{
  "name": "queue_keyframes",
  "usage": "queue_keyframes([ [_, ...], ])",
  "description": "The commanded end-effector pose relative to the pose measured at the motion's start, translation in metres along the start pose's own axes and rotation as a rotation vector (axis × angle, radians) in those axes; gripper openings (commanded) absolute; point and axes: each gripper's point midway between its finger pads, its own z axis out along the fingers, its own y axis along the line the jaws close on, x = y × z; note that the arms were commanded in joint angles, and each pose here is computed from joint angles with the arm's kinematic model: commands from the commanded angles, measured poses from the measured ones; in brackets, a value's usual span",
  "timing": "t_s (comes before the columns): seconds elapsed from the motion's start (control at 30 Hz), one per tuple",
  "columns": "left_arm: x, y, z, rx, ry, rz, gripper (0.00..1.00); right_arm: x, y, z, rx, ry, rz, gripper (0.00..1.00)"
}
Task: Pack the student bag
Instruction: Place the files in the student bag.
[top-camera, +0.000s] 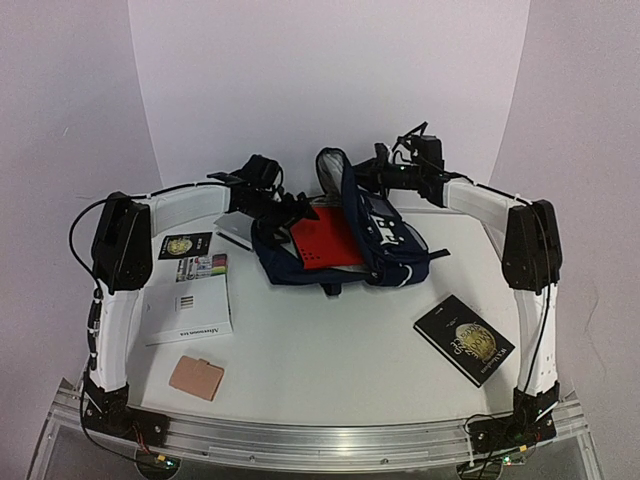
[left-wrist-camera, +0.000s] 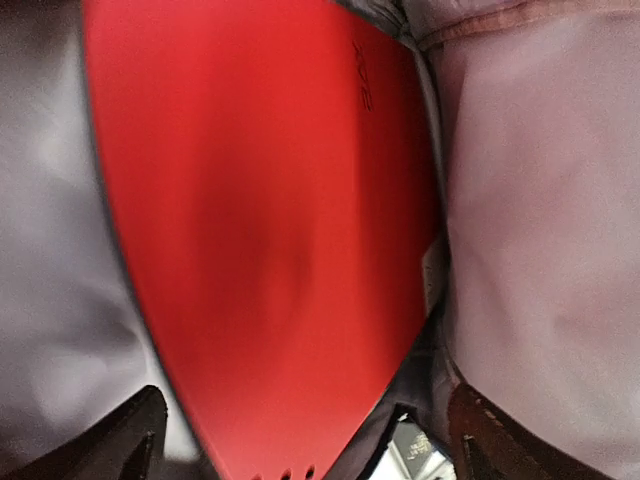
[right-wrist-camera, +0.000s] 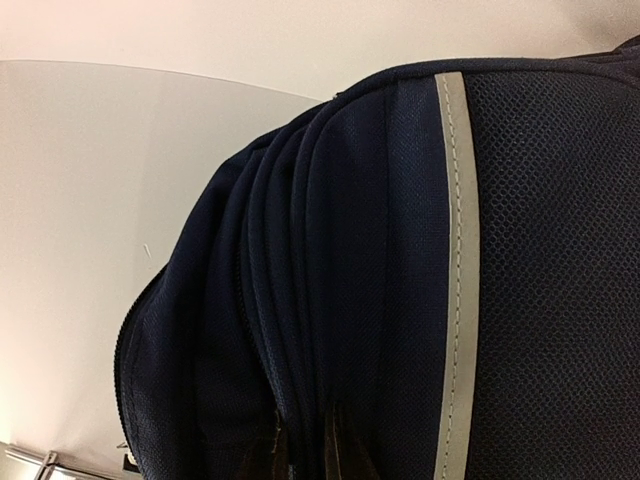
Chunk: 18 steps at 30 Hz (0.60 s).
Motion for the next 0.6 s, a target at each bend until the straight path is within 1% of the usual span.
queue_keyframes([
  [0.0, -0.009, -0.023, -0.063, -0.053, -0.047, 0.102, 1.0, 0.0, 0.086, -0.037, -0.137, -0.033, -0.191, 0.0],
  [0.07, -0.001, -0.019, -0.069, -0.08, 0.0, 0.141, 0.99, 0.003, 0.082, -0.038, -0.129, -0.03, -0.179, 0.0],
  [0.1, 0.006, -0.019, -0.072, -0.073, 0.03, 0.184, 0.99, 0.004, 0.081, -0.038, -0.128, -0.029, -0.176, 0.0],
  [0.23, 0.031, -0.028, -0.091, 0.053, 0.126, 0.38, 0.99, 0.008, 0.084, -0.041, -0.133, -0.016, -0.176, 0.0],
  [0.4, 0.053, -0.027, -0.109, 0.111, 0.222, 0.609, 0.96, 0.02, 0.078, -0.044, -0.123, 0.016, -0.149, 0.0],
  [0.47, 0.064, -0.026, -0.108, 0.126, 0.245, 0.712, 0.95, 0.023, 0.077, -0.045, -0.121, 0.022, -0.14, 0.0],
  [0.57, 0.074, -0.028, -0.102, 0.157, 0.238, 0.873, 0.94, 0.023, 0.079, -0.045, -0.127, 0.029, -0.131, 0.0],
])
